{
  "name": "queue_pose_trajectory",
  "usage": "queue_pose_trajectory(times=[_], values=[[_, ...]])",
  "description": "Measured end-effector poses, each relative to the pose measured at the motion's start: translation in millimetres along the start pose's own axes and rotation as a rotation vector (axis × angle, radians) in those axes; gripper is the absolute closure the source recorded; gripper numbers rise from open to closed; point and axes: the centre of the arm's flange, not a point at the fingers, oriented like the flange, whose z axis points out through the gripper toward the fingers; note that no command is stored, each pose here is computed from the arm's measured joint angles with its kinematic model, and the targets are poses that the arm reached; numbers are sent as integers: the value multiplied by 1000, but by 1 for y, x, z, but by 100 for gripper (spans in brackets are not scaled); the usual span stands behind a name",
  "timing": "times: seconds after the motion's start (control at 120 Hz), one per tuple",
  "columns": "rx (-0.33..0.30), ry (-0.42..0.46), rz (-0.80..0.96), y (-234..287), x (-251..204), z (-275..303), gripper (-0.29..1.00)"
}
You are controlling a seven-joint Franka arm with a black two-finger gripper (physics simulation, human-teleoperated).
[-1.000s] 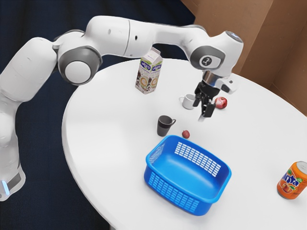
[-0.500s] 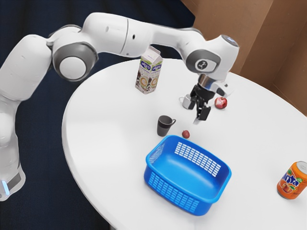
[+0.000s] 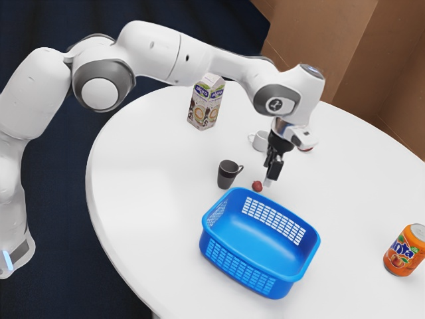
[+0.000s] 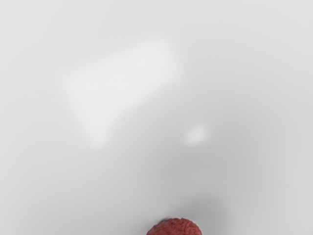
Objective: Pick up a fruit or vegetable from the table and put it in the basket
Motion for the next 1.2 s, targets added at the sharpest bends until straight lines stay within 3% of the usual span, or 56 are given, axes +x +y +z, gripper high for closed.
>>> queue_pose_trajectory(times=[0.558, 1.058, 1.2], values=[[-82, -12, 112, 1, -3, 29, 0], [-99, -40, 151, 0, -6, 44, 0], [-94, -42, 157, -1, -7, 44, 14]])
